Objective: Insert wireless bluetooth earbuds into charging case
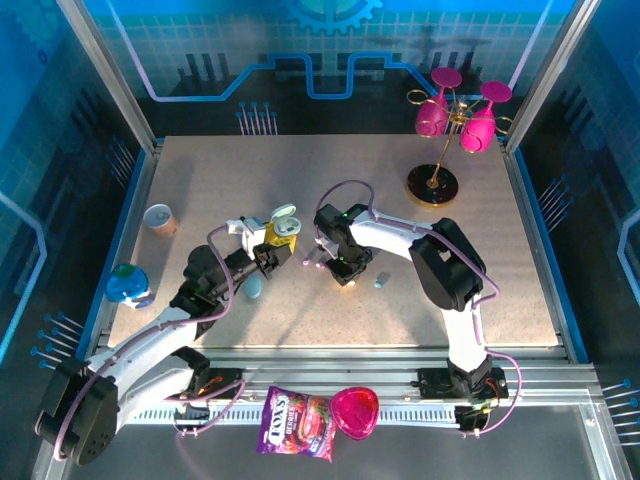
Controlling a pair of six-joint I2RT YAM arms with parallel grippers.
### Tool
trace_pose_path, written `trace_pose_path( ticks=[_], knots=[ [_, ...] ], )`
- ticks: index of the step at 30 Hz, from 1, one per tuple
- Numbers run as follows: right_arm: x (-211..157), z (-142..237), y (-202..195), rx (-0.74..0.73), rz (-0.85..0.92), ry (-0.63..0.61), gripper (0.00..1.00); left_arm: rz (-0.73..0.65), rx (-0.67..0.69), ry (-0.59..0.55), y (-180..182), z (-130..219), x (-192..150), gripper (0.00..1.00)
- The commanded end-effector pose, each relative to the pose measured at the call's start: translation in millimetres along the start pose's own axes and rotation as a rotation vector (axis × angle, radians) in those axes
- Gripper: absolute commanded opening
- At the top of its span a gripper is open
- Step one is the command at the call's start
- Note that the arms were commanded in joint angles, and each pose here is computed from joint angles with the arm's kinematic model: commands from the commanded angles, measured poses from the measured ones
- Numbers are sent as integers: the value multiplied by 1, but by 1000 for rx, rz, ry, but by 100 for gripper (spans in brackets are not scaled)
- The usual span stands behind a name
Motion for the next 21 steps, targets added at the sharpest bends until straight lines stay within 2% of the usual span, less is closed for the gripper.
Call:
trace_pose_path(
  ticks=[1, 6, 11, 15, 21],
  knots=[
    [-8, -2, 2, -4, 2, 45, 19, -31, 0, -37, 1, 3, 9, 23],
    [-4, 14, -1, 36, -18, -13, 19, -20, -9, -23, -1, 2, 5, 23],
    [-2, 56, -3, 172, -18, -131, 18, -3, -35, -15, -4, 0, 2, 23],
    [-4, 112, 8, 346, 39, -289, 18, -1, -94, -13, -12, -4, 1, 23],
    [-18, 204, 47, 668, 208, -528, 18, 37, -202, -18, -23, -14, 5, 23]
  ],
)
Point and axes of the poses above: each hand's point on the last joint's axis, 136 mm out from that joint toward the fingers, its own z axis back along the fingers, its own y axis along the line the jaws close on, x = y × z, the point moved 2 cm from there along z, back along the fingers, and after that the axes turned 15 degrees about -z, right-handed, at the moved point
